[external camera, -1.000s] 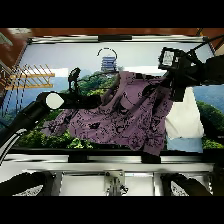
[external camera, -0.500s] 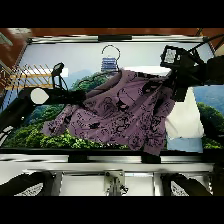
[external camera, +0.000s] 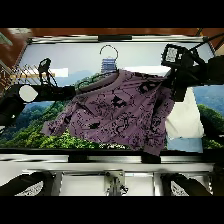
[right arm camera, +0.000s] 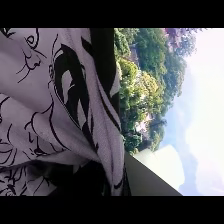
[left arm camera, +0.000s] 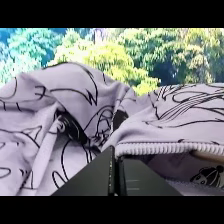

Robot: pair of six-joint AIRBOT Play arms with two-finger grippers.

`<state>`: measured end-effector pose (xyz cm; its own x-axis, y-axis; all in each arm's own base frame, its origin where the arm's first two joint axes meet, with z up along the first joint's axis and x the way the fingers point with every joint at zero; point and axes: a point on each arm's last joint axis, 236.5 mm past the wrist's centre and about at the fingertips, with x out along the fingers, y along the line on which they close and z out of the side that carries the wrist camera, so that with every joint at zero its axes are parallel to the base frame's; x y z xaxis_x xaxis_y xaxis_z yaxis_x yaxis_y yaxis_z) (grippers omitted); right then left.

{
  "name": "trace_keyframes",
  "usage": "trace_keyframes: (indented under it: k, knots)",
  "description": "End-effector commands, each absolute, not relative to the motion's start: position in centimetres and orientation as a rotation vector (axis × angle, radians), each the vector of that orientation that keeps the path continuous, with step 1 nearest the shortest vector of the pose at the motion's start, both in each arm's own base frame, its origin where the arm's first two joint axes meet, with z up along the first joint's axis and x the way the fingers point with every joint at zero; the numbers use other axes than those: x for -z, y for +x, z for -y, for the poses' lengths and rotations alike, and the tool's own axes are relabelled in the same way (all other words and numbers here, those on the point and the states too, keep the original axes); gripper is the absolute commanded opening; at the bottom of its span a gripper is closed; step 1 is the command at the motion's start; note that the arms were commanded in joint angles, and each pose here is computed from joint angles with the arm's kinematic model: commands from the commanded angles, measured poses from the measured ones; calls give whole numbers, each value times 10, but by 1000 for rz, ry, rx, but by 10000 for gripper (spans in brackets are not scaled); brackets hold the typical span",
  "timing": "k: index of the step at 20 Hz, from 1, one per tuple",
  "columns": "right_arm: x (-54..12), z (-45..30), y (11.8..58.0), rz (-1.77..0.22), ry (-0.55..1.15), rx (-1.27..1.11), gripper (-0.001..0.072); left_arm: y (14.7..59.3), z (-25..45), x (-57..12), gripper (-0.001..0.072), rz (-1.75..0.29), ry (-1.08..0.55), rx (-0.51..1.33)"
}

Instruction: Fold the shirts.

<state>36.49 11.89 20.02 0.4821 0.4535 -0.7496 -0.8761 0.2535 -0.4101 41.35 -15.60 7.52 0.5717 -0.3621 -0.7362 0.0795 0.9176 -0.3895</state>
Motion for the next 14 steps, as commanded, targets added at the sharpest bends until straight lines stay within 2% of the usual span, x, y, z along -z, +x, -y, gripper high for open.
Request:
trace_keyframes:
  k: [1, 8, 14]
  knots:
    - [-196, -115, 362, -574, -932, -974, 67, 424, 155, -96, 60, -866, -283, 293]
    - [-184, -138, 360, -575, -939, -1046, 67, 449, 164, -201, 60, -643, -284, 350]
    - [-203, -171, 374, -468, -894, -997, 68, 431, 220, -269, 60, -507, -216, 507]
